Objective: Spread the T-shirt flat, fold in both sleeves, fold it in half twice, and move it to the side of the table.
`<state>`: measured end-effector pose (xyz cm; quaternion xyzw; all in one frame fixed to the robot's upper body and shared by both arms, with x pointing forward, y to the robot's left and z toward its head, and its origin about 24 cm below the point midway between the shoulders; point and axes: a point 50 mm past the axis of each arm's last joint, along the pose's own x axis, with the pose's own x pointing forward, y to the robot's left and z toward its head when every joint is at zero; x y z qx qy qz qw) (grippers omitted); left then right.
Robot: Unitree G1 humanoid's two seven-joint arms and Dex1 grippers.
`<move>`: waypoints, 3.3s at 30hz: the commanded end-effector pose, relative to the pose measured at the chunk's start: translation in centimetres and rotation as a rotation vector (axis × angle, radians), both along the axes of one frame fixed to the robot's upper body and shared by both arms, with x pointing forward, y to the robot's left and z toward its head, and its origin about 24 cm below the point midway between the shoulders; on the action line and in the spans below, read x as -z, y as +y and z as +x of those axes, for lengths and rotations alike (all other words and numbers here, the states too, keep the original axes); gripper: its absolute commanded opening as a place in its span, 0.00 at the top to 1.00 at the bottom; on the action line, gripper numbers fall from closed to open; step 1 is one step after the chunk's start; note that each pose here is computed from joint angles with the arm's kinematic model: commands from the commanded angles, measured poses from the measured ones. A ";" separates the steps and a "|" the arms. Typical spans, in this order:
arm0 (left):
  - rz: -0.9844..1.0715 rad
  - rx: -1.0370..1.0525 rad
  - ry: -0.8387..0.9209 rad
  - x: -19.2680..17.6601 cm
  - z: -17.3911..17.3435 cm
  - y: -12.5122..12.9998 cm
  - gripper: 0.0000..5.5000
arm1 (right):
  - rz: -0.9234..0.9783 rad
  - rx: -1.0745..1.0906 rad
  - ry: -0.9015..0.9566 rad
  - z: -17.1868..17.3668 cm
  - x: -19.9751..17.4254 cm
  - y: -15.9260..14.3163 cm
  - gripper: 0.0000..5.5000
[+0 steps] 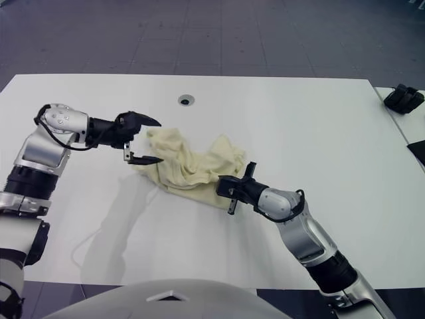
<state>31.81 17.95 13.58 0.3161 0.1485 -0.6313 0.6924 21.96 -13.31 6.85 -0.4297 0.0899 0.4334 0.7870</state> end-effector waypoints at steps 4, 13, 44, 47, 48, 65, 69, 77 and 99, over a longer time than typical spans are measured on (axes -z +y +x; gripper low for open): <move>0.146 0.095 -0.028 0.1 2.8 -2.5 0.02 | 0.004 0.014 -0.020 0.4 0.0 0.1 1.00; 0.251 0.131 -0.043 1.2 4.4 -3.7 0.20 | 0.007 0.020 -0.024 0.4 0.1 0.2 1.00; 0.308 0.208 0.024 2.2 3.5 -2.0 1.00 | 0.014 0.035 -0.024 0.5 -0.2 -0.1 1.00; 0.241 0.187 0.018 0.9 3.8 -1.9 1.00 | 0.056 0.087 -0.010 1.8 -1.4 -1.5 1.00; 0.220 0.163 0.000 0.3 4.1 -1.9 1.00 | 0.075 0.106 -0.013 2.5 -2.1 -2.2 1.00; -0.037 -0.718 -0.752 -12.0 11.1 -3.8 1.00 | 0.241 0.488 -0.430 20.5 -19.5 -5.3 1.00; -0.072 -0.842 -0.888 -14.6 11.3 -3.6 1.00 | 0.226 0.604 -0.603 20.7 -22.2 -5.9 1.00; -0.104 -0.956 -1.180 -19.9 10.7 -3.1 1.00 | 0.214 0.653 -0.815 20.3 -25.4 -6.0 1.00; 0.080 0.229 -0.540 -10.9 0.3 -2.4 1.00 | -0.040 -0.246 0.084 10.7 -16.7 -8.4 1.00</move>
